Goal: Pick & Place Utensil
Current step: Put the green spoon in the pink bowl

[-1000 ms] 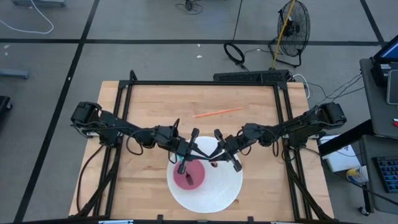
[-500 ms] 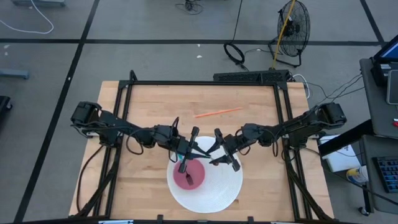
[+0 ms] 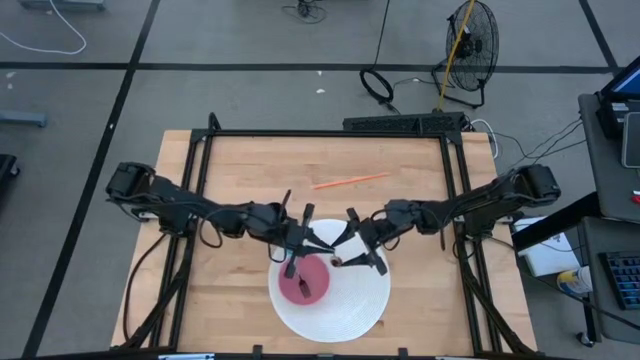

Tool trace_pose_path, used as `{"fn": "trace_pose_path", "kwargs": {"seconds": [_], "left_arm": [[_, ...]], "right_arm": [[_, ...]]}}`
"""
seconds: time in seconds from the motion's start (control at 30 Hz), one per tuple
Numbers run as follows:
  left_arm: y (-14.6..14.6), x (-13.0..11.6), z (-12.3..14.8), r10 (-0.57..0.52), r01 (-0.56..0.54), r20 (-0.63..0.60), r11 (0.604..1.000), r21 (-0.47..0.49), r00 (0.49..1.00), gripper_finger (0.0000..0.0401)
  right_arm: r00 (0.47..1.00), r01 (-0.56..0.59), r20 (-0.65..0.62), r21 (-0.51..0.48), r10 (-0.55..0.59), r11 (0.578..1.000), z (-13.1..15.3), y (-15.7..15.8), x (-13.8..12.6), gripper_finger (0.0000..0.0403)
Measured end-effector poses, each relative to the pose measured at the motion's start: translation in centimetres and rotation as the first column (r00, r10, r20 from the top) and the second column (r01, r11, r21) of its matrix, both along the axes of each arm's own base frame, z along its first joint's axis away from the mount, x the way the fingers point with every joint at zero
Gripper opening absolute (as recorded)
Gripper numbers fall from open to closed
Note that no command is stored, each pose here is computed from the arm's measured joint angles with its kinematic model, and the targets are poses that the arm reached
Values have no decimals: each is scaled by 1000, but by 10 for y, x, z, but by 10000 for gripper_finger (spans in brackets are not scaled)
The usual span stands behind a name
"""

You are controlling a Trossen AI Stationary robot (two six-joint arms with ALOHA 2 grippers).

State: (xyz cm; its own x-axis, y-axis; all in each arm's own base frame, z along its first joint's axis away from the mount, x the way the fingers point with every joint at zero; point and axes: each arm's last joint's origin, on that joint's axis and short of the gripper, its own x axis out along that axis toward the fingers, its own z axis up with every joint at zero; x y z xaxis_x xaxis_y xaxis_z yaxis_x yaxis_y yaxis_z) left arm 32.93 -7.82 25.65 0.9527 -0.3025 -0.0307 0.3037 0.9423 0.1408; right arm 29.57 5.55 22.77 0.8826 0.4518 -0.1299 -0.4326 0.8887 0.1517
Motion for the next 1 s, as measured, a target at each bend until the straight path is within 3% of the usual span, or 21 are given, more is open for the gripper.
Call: {"fn": "trace_pose_path", "kwargs": {"seconds": [0.33,0.63,1.0], "left_arm": [[-8,-29,21,95,-103,-121,993,-54,988,4],[-28,-40,11,206,-237,-254,966,-100,945,3],[-52,-56,1,323,-365,-268,923,-125,908,3]], "right_arm": [[998,31,-60,-35,-33,999,22,-8,-25,259],[987,136,-79,-61,-140,989,32,-14,-58,255],[955,295,4,-83,-296,952,30,-17,-117,254]]}}
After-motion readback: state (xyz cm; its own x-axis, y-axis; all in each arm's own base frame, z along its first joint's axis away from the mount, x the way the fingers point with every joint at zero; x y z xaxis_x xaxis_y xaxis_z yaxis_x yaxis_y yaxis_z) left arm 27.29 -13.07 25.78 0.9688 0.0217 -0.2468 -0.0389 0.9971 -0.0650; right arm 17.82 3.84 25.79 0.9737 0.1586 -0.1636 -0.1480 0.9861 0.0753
